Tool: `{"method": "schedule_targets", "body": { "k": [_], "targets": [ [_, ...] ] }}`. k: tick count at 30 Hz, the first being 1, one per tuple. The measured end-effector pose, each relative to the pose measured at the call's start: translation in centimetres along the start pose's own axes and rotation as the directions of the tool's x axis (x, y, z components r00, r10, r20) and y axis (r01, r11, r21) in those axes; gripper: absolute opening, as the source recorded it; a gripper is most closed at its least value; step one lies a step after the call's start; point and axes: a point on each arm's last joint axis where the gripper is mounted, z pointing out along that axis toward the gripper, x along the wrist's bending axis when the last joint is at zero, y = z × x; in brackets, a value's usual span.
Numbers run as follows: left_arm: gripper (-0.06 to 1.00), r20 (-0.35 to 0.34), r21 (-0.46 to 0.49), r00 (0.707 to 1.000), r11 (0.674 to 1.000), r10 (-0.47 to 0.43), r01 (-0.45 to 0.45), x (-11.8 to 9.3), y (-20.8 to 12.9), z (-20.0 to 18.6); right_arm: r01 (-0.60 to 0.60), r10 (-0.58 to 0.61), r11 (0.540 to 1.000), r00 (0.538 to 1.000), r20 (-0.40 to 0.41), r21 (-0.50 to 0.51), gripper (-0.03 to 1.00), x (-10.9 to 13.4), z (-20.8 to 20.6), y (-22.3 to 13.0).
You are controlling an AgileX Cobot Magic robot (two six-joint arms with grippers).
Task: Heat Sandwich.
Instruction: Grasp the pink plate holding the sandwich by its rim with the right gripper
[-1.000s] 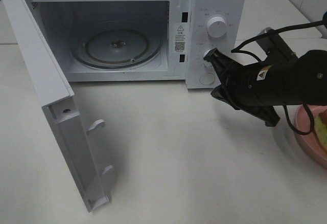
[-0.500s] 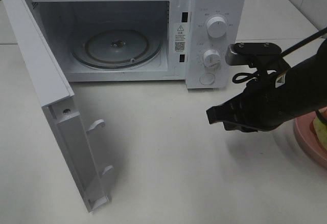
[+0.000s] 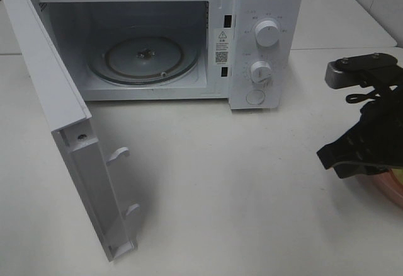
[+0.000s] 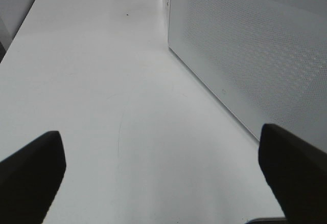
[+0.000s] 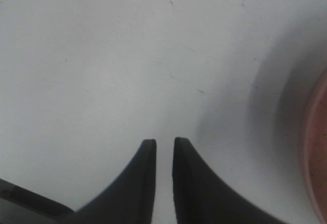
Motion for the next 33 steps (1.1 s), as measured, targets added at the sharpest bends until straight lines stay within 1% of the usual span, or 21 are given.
{"method": "schedule_targets", "body": {
  "k": [3,4,5,6,7,8,9,10,11,12,13,14,15,17,19,20,21,23,24,25,33],
  "targets": [
    [0.96,0.000,0.000,1.000,1.000,0.000,0.000,0.0,0.0,0.0,-0.038,0.037,0.999,0.999,0.020,0.031,0.22,-1.1,-0.6,-0.3],
    [0.96,0.000,0.000,1.000,1.000,0.000,0.000,0.0,0.0,0.0,-0.038,0.037,0.999,0.999,0.020,0.031,0.22,-1.1,-0.6,-0.3],
    [0.96,0.000,0.000,1.000,1.000,0.000,0.000,0.0,0.0,0.0,-0.044,0.043,0.998,0.999,0.028,0.037,0.25,-1.4,-0.7,-0.2],
    [0.96,0.000,0.000,1.000,1.000,0.000,0.000,0.0,0.0,0.0,-0.068,0.066,0.997,0.997,0.046,0.036,0.34,-2.0,-1.1,0.1],
    [0.96,0.000,0.000,1.000,1.000,0.000,0.000,0.0,0.0,0.0,-0.075,0.073,0.997,0.996,0.059,0.030,0.39,-2.4,-1.4,0.3],
    [0.96,0.000,0.000,1.000,1.000,0.000,0.000,0.0,0.0,0.0,-0.083,0.081,0.996,0.994,0.069,0.024,0.43,-2.7,-1.6,0.4],
    [0.96,0.000,0.000,1.000,1.000,0.000,0.000,0.0,0.0,0.0,-0.083,0.081,0.996,0.994,0.069,0.024,0.43,-2.7,-1.6,0.4],
    [0.96,0.000,0.000,1.000,1.000,0.000,0.000,0.0,0.0,0.0,-0.091,0.090,0.996,0.992,0.091,0.007,0.49,-3.2,-2.0,0.8],
    [0.96,0.000,0.000,1.000,1.000,0.000,0.000,0.0,0.0,0.0,-0.093,0.093,0.996,0.991,0.098,0.002,0.59,-3.5,-2.1,1.0],
    [0.96,0.000,0.000,1.000,1.000,0.000,0.000,0.0,0.0,0.0,-0.091,0.091,0.996,0.990,0.107,-0.004,0.65,-3.7,-2.2,1.1],
    [0.96,0.000,0.000,1.000,1.000,0.000,0.000,0.0,0.0,0.0,-0.091,0.091,0.996,0.990,0.107,-0.004,0.65,-3.7,-2.2,1.1],
    [0.96,0.000,0.000,1.000,1.000,0.000,0.000,0.0,0.0,0.0,-0.087,0.087,0.996,0.990,0.114,-0.007,0.70,-3.8,-2.4,1.2],
    [0.96,0.000,0.000,1.000,1.000,0.000,0.000,0.0,0.0,0.0,-0.080,0.081,0.997,0.989,0.124,-0.012,0.82,-3.9,-2.5,1.4],
    [0.96,0.000,0.000,1.000,1.000,0.000,0.000,0.0,0.0,0.0,-0.074,0.074,0.997,0.989,0.131,-0.009,0.89,-4.0,-2.4,1.5],
    [0.96,0.000,0.000,1.000,1.000,0.000,0.000,0.0,0.0,0.0,-0.077,0.076,0.997,0.989,0.131,0.000,0.91,-4.1,-2.3,1.5],
    [0.96,0.000,0.000,1.000,1.000,0.000,0.000,0.0,0.0,0.0,-0.081,0.077,0.996,0.989,0.129,0.026,0.93,-4.2,-1.8,1.5],
    [0.96,0.000,0.000,1.000,1.000,0.000,0.000,0.0,0.0,0.0,-0.084,0.077,0.995,0.989,0.127,0.047,0.94,-4.2,-1.5,1.5],
    [0.96,0.000,0.000,1.000,1.000,0.000,0.000,0.0,0.0,0.0,-0.085,0.074,0.993,0.989,0.126,0.087,0.94,-4.4,-0.8,1.6],
    [0.96,0.000,0.000,1.000,1.000,0.000,0.000,0.0,0.0,0.0,-0.085,0.074,0.993,0.989,0.126,0.087,0.94,-4.4,-0.8,1.6],
    [0.96,0.000,0.000,1.000,1.000,0.000,0.000,0.0,0.0,0.0,-0.090,0.075,0.988,0.990,0.123,0.124,0.94,-4.5,-0.1,1.8],
    [0.96,0.000,0.000,1.000,1.000,0.000,0.000,0.0,0.0,0.0,-0.112,0.086,0.973,0.988,0.131,0.202,0.92,-5.1,2.4,2.6]
  ]
}}
